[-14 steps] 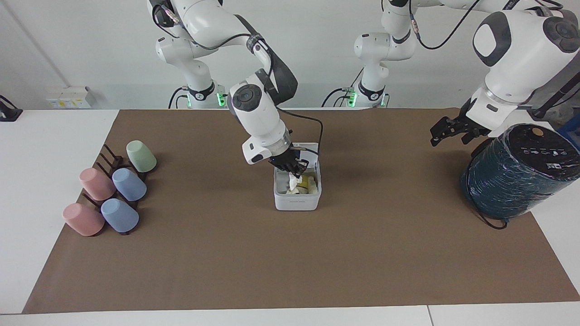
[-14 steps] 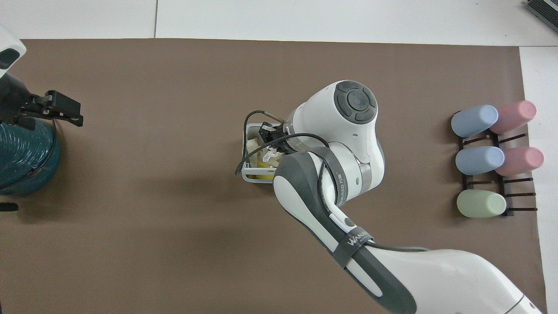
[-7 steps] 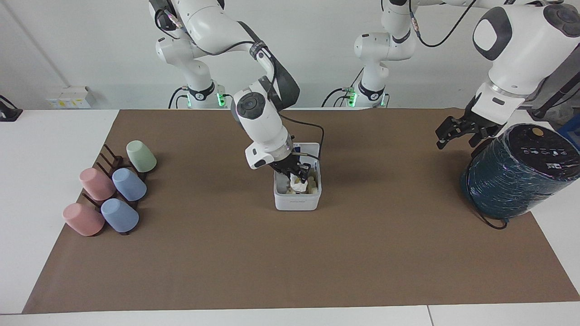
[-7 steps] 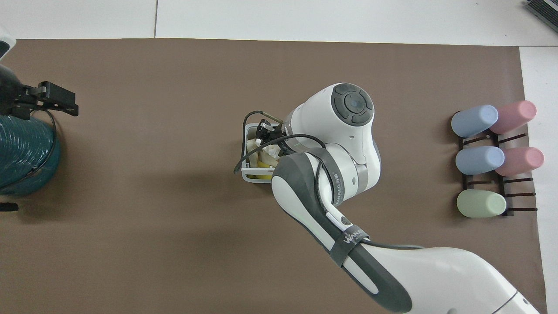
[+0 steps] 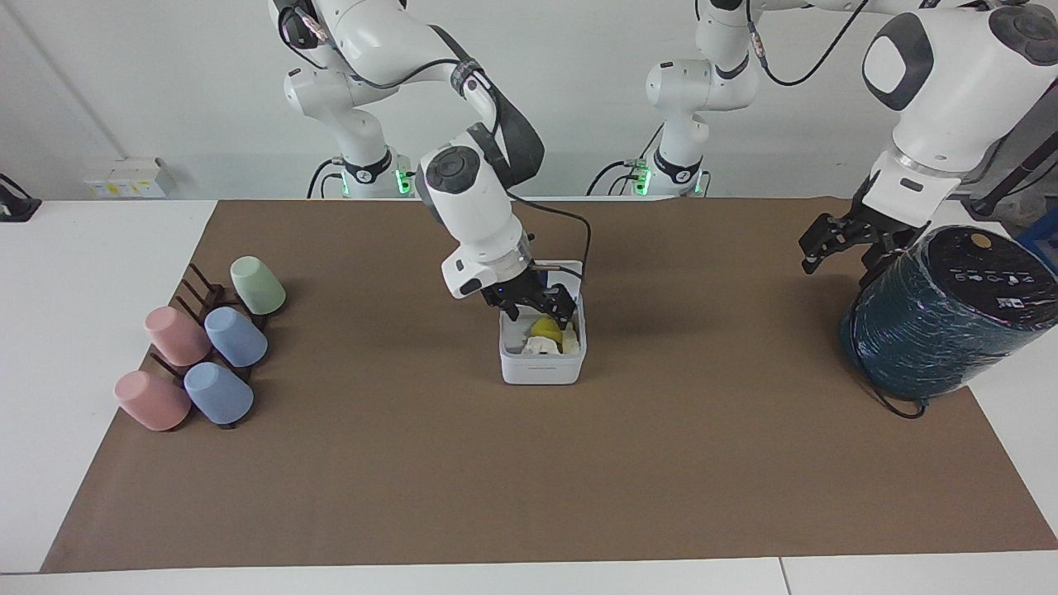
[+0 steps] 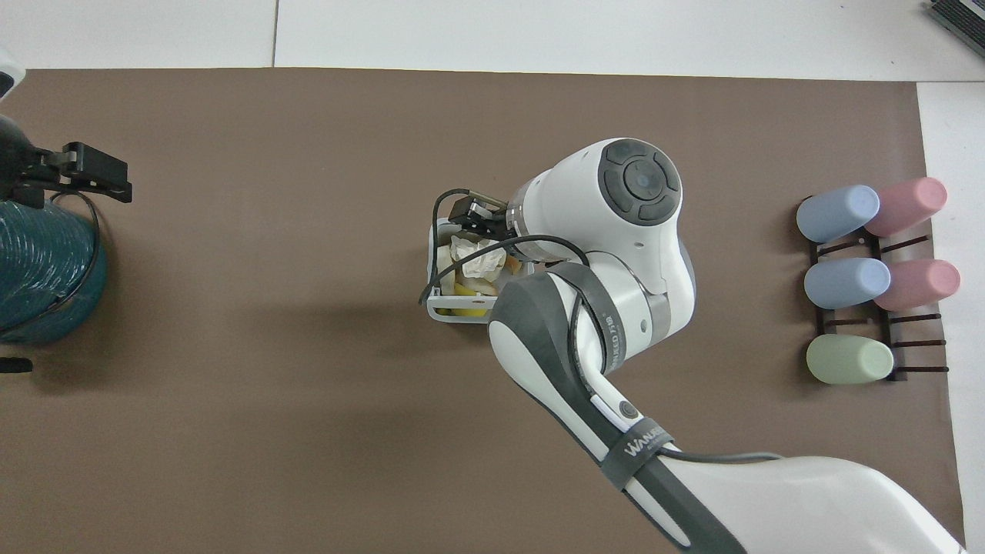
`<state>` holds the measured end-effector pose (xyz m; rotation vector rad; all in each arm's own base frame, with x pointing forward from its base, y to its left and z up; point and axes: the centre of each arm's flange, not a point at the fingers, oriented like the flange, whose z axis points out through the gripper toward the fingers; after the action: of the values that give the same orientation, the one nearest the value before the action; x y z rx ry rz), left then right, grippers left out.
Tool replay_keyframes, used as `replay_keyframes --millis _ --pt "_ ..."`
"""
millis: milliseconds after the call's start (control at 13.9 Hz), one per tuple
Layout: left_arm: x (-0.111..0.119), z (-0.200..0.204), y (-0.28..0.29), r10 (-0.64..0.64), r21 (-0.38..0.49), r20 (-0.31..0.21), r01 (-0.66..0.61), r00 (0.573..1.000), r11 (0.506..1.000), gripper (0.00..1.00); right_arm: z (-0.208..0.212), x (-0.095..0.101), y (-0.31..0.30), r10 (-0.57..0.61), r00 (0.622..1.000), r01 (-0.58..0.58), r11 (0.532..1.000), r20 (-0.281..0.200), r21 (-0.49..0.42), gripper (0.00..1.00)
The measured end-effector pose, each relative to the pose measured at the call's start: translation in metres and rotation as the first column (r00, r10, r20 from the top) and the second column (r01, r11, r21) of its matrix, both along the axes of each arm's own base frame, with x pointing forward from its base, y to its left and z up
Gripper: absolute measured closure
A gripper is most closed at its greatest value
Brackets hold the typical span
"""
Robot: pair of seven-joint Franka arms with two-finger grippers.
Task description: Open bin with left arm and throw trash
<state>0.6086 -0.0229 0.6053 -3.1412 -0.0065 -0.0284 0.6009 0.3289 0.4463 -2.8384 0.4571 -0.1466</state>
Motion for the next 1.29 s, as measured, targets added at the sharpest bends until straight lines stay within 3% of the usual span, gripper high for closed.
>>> replay_keyframes --millis 144,359,574,718,1077,1292 --pt "0.000 0.000 0.000 -0.001 0.002 0.000 0.001 1.000 1.000 0.00 0.021 0.014 -0.040 0.074 0.994 -0.065 0.992 0.086 -0.110 0.00" --pt "0.001 0.001 0.000 -0.027 0.006 0.011 0.027 1.000 1.000 0.00 0.039 0.035 -0.116 0.175 0.979 -0.141 0.954 0.108 -0.265 0.00" --pt "0.003 0.002 0.000 -0.071 0.008 0.026 0.071 0.997 0.997 0.00 0.064 0.040 -0.189 0.163 0.983 -0.131 0.941 0.080 -0.312 0.00" --pt "0.003 0.003 0.000 -0.077 0.008 0.031 0.076 0.997 0.997 0.00 0.088 0.033 -0.231 0.139 0.989 -0.112 0.938 0.059 -0.328 0.00" --pt "0.004 0.003 0.000 -0.078 0.009 0.035 0.078 0.996 0.997 0.00 0.145 -0.011 -0.303 0.148 0.988 -0.157 0.923 -0.053 -0.351 0.00" --pt "0.004 0.003 0.000 -0.078 0.009 0.035 0.078 0.996 0.997 0.00 0.165 -0.038 -0.337 0.149 0.981 -0.178 0.945 -0.125 -0.273 0.00"
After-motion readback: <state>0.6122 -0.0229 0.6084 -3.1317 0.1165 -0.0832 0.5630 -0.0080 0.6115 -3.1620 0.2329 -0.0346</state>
